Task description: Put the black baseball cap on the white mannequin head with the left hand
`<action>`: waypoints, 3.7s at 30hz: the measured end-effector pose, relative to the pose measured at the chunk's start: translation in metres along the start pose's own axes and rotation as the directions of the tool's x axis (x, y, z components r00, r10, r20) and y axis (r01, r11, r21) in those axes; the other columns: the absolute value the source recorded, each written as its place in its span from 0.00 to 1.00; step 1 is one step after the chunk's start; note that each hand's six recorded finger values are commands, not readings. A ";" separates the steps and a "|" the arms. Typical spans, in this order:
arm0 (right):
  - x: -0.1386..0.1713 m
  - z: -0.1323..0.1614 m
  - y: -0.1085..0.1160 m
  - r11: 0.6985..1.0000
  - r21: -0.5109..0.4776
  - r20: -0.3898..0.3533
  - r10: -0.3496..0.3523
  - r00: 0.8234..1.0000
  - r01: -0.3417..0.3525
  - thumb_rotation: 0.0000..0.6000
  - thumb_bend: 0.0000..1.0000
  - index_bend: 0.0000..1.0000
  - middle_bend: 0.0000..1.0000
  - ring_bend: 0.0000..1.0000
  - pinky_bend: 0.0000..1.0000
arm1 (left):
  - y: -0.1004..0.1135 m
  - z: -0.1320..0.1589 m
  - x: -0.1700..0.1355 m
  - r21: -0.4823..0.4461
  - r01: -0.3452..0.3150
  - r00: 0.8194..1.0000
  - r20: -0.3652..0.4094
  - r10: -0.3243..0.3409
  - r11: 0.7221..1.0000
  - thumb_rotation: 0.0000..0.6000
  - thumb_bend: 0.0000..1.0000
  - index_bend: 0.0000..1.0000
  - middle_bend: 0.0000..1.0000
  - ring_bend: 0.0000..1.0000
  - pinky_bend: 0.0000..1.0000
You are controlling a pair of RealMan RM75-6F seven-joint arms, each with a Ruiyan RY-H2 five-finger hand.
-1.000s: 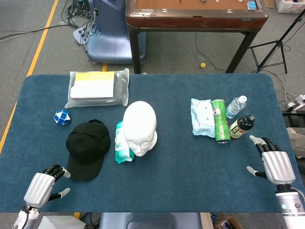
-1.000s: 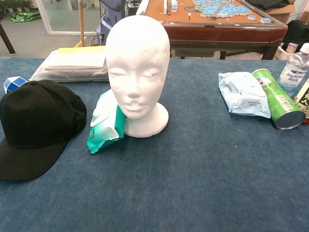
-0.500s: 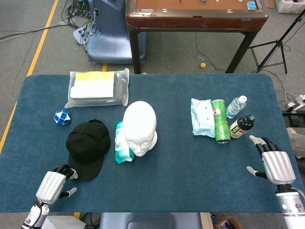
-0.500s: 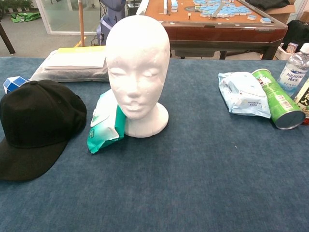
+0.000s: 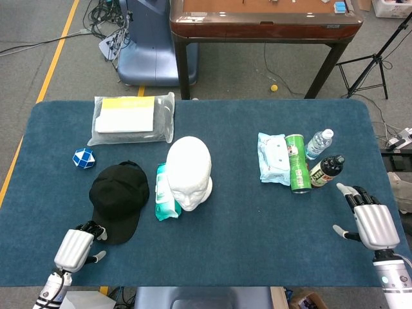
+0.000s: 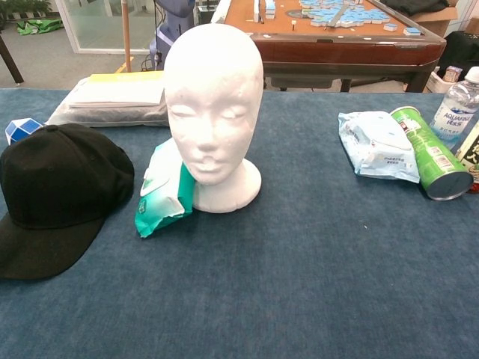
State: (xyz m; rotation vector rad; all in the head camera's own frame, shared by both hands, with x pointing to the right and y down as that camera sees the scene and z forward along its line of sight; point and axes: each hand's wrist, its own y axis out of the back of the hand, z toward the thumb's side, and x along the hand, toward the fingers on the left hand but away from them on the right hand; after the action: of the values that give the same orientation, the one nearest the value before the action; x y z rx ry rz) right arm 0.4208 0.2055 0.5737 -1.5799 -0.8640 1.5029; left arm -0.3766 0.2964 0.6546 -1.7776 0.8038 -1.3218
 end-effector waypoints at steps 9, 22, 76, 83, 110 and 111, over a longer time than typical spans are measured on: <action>0.000 0.001 -0.001 1.000 0.008 -0.001 0.003 1.000 -0.003 1.00 0.00 0.12 0.22 0.15 0.32 | -0.004 -0.007 0.004 0.015 0.003 1.000 -0.025 -0.002 1.000 1.00 0.02 0.54 0.55 0.33 0.51; 0.000 0.000 -0.001 1.000 0.007 0.002 0.004 1.000 -0.004 1.00 0.00 0.12 0.23 0.15 0.32 | -0.013 -0.008 0.010 0.039 0.020 0.999 -0.043 -0.018 0.999 1.00 0.02 0.55 0.56 0.33 0.51; 0.000 -0.002 0.002 1.000 -0.009 0.002 -0.002 1.000 0.002 1.00 0.00 0.12 0.23 0.15 0.32 | 0.016 0.007 0.035 -0.246 -0.231 0.971 -0.002 0.238 0.941 1.00 0.02 0.55 0.36 0.23 0.46; 0.000 -0.003 0.002 1.000 -0.012 0.003 -0.004 1.000 0.004 1.00 0.00 0.12 0.23 0.15 0.32 | 0.018 0.009 0.043 -0.268 -0.263 0.962 -0.002 0.272 0.927 1.00 0.03 0.57 0.36 0.23 0.46; 0.000 -0.004 0.003 1.000 -0.015 0.004 -0.001 1.000 0.001 1.00 0.00 0.12 0.23 0.15 0.32 | 0.018 0.003 0.044 -0.318 -0.296 0.950 0.004 0.314 0.901 1.00 0.33 0.55 0.36 0.23 0.46; 0.000 -0.004 0.003 1.000 -0.016 0.004 -0.001 1.000 0.002 1.00 0.00 0.12 0.23 0.15 0.32 | 0.018 0.003 0.044 -0.317 -0.297 0.949 0.003 0.314 0.901 1.00 0.34 0.55 0.36 0.23 0.46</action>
State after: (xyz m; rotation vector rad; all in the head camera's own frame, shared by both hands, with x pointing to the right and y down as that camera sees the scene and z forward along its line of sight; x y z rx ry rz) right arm 0.4245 0.2036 0.5715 -1.5878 -0.8815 1.5023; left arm -0.3629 0.2517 0.6598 -1.8230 1.2629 -0.9735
